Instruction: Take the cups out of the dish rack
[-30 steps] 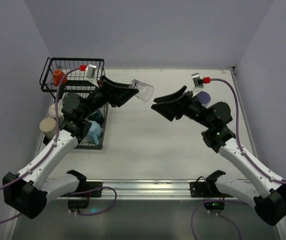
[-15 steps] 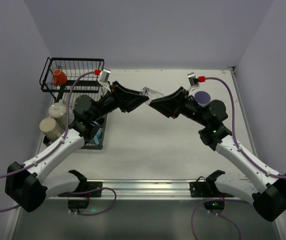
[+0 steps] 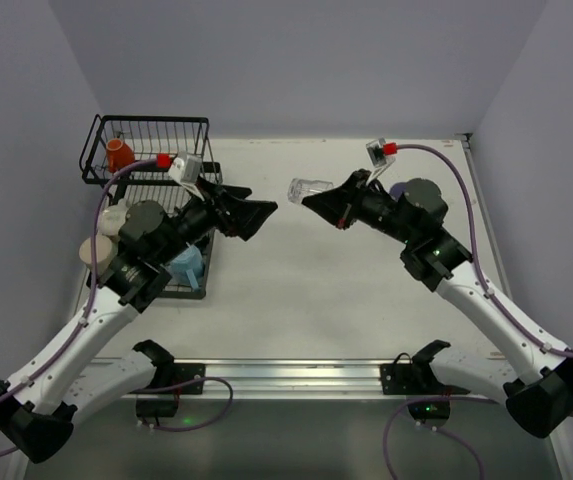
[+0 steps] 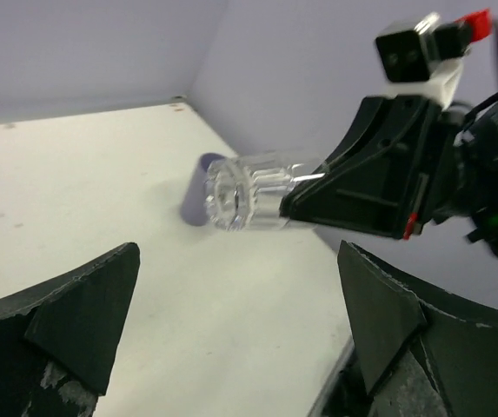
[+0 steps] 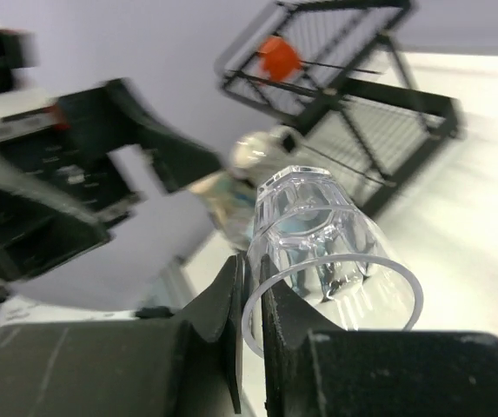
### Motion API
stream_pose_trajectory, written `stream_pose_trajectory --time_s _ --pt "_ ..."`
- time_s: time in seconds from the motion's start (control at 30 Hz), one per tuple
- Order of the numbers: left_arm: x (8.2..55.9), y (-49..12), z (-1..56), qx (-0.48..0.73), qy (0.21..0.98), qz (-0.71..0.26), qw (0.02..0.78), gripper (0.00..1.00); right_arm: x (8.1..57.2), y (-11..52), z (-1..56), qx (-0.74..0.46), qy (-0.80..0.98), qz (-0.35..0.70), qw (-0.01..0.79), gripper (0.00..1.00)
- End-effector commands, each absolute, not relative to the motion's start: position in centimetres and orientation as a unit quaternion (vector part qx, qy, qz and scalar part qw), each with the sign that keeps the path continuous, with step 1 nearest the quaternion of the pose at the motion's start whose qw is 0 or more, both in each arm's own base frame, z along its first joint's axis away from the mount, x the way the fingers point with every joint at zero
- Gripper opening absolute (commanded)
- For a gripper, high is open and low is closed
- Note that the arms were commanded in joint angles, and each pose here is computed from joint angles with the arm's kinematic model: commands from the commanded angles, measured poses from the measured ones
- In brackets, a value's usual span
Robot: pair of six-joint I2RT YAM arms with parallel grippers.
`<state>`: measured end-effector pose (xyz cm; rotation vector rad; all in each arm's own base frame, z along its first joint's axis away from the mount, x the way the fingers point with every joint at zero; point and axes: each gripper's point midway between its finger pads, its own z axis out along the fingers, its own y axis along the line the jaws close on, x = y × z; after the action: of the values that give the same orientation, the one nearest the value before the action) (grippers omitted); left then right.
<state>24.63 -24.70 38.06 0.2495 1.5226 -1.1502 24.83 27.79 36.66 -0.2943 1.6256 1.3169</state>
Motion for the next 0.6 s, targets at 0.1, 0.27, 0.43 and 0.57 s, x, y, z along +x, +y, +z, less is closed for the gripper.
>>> stream_pose_trajectory --time_s 0.1,0.27,0.43,0.57 --pt "24.5 -17.8 33.5 0.113 0.732 -0.287 0.607 1.0 30.1 22.9 28.6 -0.14 0.843 0.258 0.451 0.0" --pt "24.3 -15.4 29.6 0.103 0.752 -0.23 0.609 1.0 34.4 20.7 24.8 -0.149 0.899 0.115 0.396 0.0" --pt "24.2 -14.6 28.6 0.116 0.75 -0.206 0.618 1.0 37.6 18.6 19.7 -0.159 0.937 0.017 0.311 0.0" --pt "23.9 -14.6 28.6 0.125 0.747 -0.208 0.619 1.0 39.2 18.5 18.2 -0.174 0.942 0.013 0.287 0.0"
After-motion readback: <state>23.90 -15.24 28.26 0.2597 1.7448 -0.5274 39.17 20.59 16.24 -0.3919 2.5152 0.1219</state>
